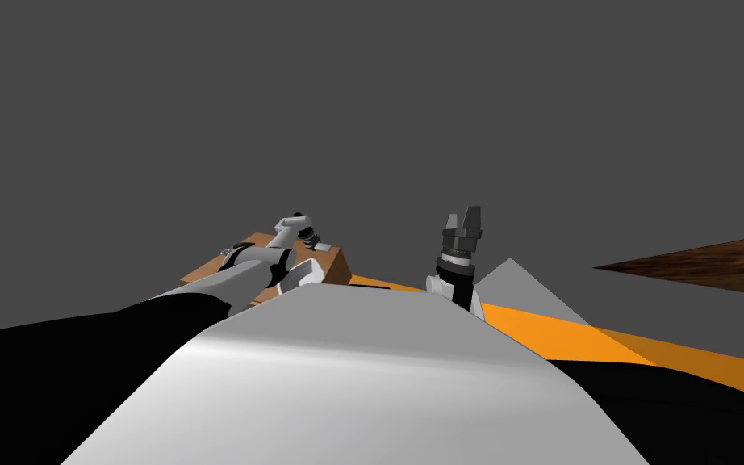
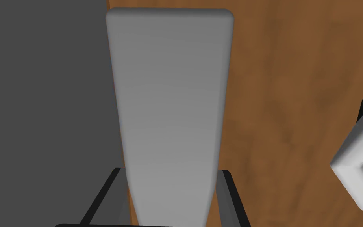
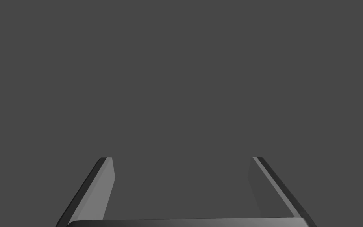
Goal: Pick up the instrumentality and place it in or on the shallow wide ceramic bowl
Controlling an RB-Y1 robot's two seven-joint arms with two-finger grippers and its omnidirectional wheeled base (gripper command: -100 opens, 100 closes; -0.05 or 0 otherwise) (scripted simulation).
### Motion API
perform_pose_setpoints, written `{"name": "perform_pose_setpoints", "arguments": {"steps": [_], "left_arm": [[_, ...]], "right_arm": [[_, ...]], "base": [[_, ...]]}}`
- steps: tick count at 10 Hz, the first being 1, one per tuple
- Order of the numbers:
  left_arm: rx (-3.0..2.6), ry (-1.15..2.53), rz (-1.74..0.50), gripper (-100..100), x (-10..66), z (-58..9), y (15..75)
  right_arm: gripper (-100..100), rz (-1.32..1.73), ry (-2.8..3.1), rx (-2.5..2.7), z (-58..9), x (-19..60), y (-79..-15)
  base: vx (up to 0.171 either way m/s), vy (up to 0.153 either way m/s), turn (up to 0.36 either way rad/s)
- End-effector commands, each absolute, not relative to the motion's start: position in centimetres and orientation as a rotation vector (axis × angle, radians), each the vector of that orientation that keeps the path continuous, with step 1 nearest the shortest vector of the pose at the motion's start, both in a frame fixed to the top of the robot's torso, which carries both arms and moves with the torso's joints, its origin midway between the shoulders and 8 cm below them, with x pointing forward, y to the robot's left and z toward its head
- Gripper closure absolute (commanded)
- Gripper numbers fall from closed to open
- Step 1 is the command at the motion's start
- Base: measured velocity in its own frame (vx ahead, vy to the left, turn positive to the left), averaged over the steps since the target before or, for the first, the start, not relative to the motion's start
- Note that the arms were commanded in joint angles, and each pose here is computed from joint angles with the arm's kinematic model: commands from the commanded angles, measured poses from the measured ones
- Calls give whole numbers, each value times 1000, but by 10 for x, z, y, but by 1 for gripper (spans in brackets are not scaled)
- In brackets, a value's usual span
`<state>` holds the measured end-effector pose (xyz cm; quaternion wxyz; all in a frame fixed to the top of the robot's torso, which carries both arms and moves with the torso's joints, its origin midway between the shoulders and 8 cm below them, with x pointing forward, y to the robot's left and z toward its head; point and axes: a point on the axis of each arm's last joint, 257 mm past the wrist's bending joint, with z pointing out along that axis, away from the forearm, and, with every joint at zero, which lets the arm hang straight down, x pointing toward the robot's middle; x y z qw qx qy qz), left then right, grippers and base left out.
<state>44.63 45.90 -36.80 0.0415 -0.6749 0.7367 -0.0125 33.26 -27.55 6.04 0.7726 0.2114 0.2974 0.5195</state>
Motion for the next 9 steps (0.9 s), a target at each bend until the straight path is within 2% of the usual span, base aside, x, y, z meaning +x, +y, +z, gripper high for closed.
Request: {"name": "perform_pose_setpoints", "arguments": {"steps": [1,9], "left_arm": [[-2066,2266,-23,100,447,-358,461],[-2111,2390,84,100,418,-334,457]], "right_arm": [[0,1126,644,458,60,333,-276],[0,1126,644,458,60,333,-276]], "base": [[-47,-65,14],[-9,-77,4]]}}
